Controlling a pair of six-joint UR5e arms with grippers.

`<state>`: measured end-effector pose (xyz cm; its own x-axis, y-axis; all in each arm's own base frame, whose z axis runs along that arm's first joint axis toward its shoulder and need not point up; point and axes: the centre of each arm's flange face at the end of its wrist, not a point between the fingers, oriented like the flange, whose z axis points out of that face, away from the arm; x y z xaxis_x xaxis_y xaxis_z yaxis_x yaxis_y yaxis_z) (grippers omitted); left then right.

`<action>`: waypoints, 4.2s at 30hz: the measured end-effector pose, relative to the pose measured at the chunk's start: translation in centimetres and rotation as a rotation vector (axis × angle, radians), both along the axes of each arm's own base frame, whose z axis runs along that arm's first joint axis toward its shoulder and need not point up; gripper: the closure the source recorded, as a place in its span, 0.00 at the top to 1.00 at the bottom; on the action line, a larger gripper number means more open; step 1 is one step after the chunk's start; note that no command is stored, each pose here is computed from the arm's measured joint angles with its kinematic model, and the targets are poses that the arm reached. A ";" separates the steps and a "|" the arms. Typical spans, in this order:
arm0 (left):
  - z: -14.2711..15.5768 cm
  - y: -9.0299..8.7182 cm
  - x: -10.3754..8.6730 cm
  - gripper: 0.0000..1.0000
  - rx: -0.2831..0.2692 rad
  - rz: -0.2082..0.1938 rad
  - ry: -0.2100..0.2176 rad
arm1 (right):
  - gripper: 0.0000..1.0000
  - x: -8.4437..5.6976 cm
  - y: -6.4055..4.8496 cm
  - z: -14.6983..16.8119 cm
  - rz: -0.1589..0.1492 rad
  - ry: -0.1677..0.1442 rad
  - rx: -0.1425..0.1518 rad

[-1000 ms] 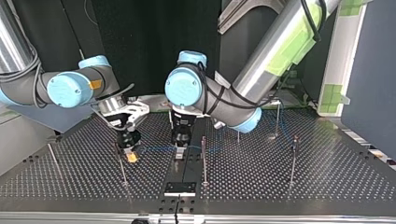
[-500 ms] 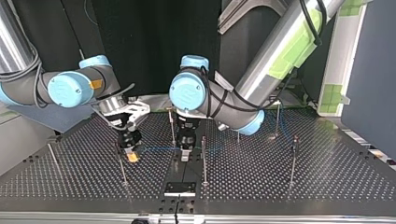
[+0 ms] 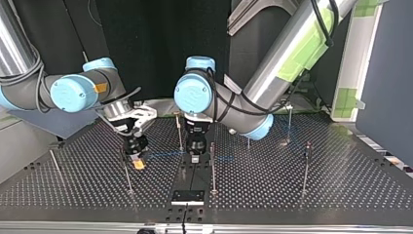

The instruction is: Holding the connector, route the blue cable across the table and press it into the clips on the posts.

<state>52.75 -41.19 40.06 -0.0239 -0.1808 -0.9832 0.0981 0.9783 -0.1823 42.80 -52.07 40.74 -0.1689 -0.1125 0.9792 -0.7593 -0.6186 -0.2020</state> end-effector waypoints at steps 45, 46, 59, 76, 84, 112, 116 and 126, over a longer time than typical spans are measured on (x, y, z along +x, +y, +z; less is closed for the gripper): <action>-13.2 1.0 -4.3 0.00 0.049 -0.035 0.084 | 0.00 -1.4 2.6 -8.6 -0.021 0.057 0.124; -13.8 1.0 -4.4 0.00 0.054 -0.042 0.093 | 0.00 -1.5 2.7 -9.0 -0.022 0.058 0.126; -17.7 -0.3 -4.5 0.00 0.062 -0.116 0.116 | 0.00 -3.3 4.5 -14.5 -0.065 0.103 0.155; -22.2 -1.4 -4.3 0.00 0.072 -0.151 0.154 | 0.00 -4.1 3.9 -20.2 -0.096 0.117 0.198; -22.1 -1.8 -4.1 0.00 0.043 -0.171 0.131 | 0.00 -5.3 2.8 -20.5 -0.097 0.107 0.206; -23.7 -2.0 2.3 0.00 -0.011 -0.166 0.113 | 0.00 -7.5 0.2 -21.8 -0.105 0.100 0.224; -23.5 -0.4 3.9 0.00 -0.018 -0.160 0.111 | 0.00 -8.0 -0.6 -22.0 -0.117 0.095 0.224; -23.1 1.8 5.9 0.00 -0.022 -0.149 0.113 | 0.00 -8.1 -2.6 -22.6 -0.117 0.082 0.209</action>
